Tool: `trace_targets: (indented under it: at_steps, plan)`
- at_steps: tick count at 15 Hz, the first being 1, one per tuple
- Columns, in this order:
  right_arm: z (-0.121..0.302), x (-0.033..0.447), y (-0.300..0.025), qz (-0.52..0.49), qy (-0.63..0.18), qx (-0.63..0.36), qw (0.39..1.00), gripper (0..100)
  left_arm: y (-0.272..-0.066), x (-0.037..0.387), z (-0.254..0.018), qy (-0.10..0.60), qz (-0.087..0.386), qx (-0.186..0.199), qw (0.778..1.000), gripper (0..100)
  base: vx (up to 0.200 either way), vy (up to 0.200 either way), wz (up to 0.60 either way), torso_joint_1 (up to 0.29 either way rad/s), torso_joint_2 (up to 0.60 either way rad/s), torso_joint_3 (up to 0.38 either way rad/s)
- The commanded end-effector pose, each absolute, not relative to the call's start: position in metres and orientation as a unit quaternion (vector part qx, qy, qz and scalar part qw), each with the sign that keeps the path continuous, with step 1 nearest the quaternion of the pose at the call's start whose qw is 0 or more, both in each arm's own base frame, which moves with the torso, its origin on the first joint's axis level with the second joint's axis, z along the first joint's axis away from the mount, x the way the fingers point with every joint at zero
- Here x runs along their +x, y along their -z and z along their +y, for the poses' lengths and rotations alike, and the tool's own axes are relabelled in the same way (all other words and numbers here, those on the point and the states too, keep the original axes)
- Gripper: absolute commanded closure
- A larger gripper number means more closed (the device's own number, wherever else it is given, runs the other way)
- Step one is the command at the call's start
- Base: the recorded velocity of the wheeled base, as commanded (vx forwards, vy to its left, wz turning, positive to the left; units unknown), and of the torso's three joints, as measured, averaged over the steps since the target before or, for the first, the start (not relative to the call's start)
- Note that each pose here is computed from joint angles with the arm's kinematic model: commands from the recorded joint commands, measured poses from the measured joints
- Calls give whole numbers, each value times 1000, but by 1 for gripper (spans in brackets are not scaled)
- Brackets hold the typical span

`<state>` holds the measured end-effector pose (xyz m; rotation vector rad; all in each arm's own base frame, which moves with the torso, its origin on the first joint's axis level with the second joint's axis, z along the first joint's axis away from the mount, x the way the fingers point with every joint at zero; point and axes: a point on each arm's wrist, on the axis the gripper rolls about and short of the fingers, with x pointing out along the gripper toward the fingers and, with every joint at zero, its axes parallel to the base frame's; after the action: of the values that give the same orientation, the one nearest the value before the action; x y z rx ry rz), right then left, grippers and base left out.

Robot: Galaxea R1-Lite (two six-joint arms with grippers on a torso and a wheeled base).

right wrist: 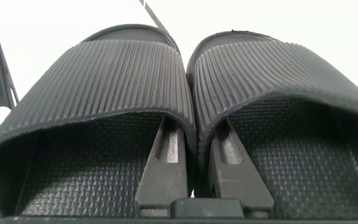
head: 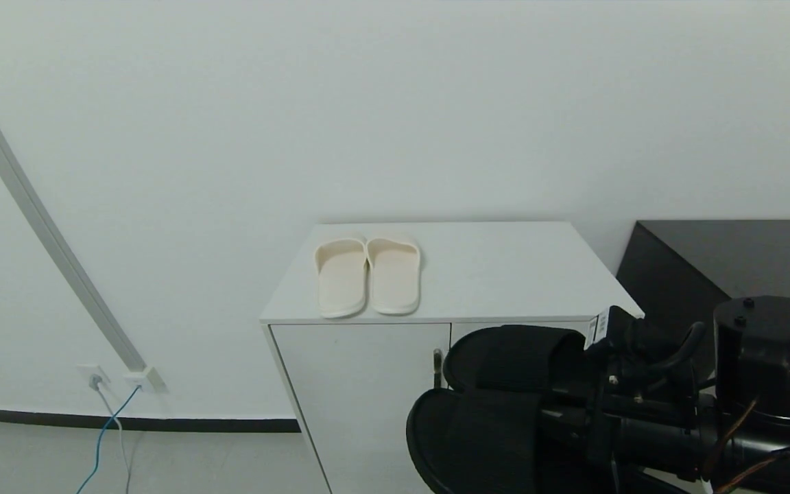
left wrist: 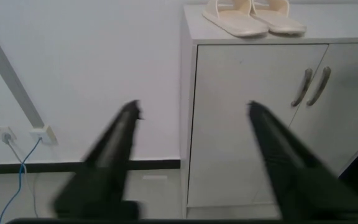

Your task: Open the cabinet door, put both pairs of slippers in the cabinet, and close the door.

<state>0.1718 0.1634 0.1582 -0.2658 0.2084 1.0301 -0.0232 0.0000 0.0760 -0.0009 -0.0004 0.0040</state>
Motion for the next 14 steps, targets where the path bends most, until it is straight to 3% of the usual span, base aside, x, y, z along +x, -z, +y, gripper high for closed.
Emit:
trace_targets:
  at_steps: [1, 14]
  plan:
    - [163, 170, -156, 103, -492, -128, 855, 100, -76, -23, 0, -3, 1, -1, 1000, 0, 0, 0, 0, -217, 510, 290]
    - [161, 166, -154, 103, -508, -126, 846, 100, -76, -23, 0, -3, 1, -1, 1000, 0, 0, 0, 0, -204, 528, 322]
